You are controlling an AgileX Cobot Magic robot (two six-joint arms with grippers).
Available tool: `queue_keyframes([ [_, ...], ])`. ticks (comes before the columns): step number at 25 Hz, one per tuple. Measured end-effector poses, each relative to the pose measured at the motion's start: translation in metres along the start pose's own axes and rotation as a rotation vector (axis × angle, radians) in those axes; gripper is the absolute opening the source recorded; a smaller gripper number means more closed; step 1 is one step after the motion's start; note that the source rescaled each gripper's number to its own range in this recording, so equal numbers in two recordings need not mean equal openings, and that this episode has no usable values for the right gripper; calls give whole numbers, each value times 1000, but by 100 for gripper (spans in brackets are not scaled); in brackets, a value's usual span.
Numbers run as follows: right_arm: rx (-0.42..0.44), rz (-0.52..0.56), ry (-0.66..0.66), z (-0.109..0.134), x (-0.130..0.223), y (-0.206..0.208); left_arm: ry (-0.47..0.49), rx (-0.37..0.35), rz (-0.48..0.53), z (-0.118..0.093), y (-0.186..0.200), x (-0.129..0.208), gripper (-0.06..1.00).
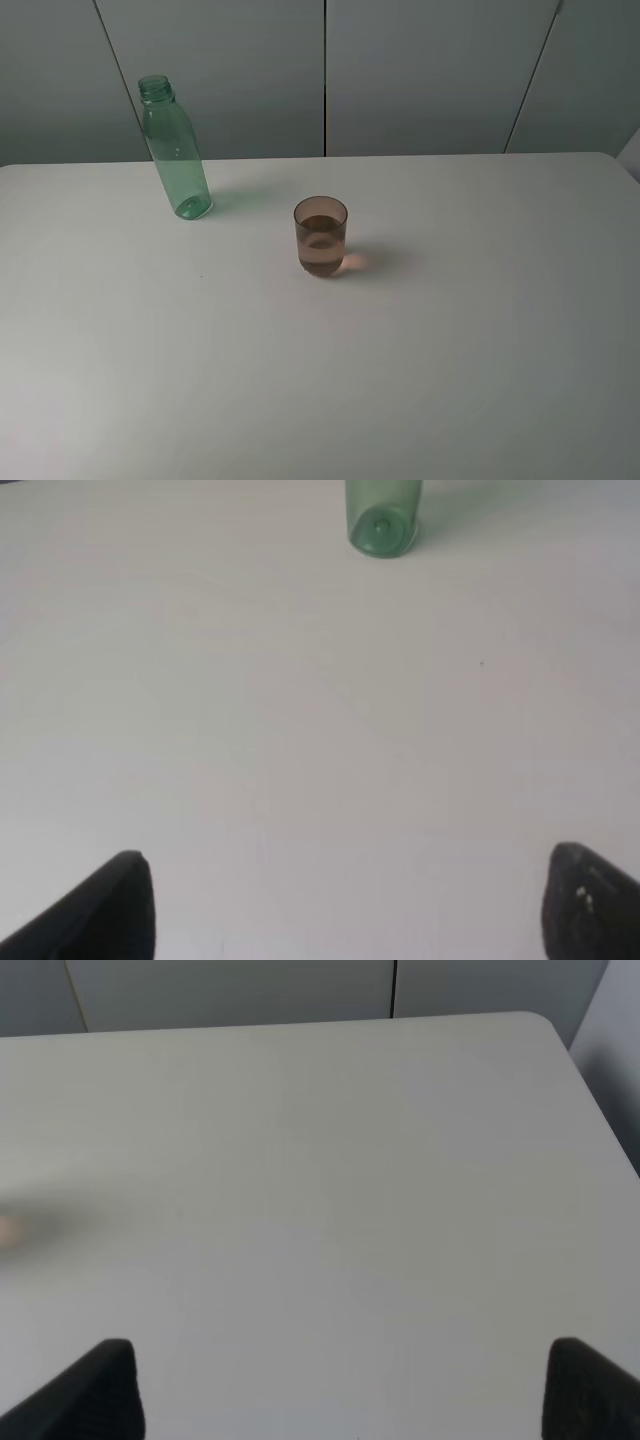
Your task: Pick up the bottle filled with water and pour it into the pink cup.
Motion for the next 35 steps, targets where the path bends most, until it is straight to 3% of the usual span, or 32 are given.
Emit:
queue_keyframes([
  [8,0,0,0,0,0,0,9,-76,-46,2,2,28,95],
  [17,0,0,0,0,0,0,0,-83,-160,0,17,38,94],
  [35,0,0,0,0,0,0,50,-98,-171,2,18,39,94],
])
Point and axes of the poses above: a point on each arm's last joint axis where the gripper is mounted, y pointing back along that axis away from the gripper, z along the wrist's bending axis when the last joint is at zero, x = y × z, the point moved 2 cm from there along -y, pointing out along that axis toward the gripper, and after that the axes turned 2 degrees about y, right-handed, at the moved point
